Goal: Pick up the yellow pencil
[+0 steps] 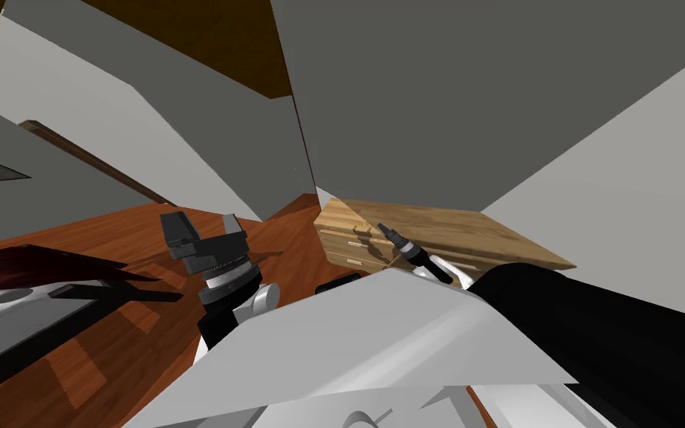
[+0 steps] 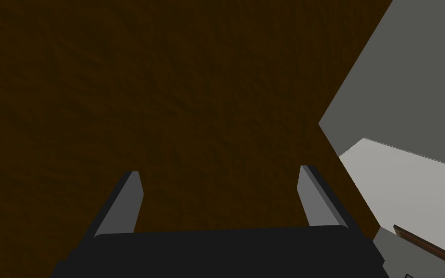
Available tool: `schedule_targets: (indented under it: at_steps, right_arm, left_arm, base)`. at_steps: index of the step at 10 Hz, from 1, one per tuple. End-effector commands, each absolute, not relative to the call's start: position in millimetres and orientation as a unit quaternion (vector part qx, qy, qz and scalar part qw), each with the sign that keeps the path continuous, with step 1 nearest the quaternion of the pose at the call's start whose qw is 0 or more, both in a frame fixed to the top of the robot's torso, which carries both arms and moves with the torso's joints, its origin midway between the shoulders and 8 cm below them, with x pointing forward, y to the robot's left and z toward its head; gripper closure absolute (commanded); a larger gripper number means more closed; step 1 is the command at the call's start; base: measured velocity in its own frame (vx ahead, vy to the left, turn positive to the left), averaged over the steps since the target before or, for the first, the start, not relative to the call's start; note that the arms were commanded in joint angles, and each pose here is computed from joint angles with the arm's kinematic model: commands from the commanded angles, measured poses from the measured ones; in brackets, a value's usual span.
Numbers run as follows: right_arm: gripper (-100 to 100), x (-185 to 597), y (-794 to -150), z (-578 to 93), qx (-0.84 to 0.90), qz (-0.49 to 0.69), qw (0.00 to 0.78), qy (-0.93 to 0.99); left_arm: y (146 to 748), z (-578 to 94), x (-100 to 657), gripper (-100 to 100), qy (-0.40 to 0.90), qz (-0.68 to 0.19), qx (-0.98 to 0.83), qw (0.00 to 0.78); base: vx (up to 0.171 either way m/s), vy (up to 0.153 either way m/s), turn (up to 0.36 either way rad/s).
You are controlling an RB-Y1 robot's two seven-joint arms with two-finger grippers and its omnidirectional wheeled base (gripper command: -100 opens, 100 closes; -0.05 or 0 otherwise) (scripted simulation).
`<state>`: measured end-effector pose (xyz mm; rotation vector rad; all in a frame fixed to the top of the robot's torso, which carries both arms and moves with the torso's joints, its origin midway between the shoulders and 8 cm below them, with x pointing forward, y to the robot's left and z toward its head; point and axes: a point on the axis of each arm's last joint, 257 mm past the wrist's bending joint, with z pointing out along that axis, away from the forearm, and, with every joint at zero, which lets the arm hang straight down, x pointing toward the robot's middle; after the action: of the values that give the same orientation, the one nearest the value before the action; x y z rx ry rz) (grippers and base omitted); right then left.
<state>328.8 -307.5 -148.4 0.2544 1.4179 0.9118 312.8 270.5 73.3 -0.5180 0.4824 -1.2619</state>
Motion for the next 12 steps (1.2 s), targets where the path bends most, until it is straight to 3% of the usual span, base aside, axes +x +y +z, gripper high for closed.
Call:
schedule_targets:
  at_steps: [1, 12]
  right_arm:
    - [-100, 327, -311, -156, 0.094, 0.391, 0.649, 0.645]
    - [-100, 306, -356, -220, -0.039, 0.291, 0.564, 0.772]
  left_arm:
    - [270, 73, 313, 0, 0.221, -0.577, -0.237, 0.750]
    - [270, 73, 313, 0, 0.221, -0.577, -0.237, 0.750]
  base:
    - [0.043, 0.072, 0.050]
    - [0.036, 0.063, 0.082]
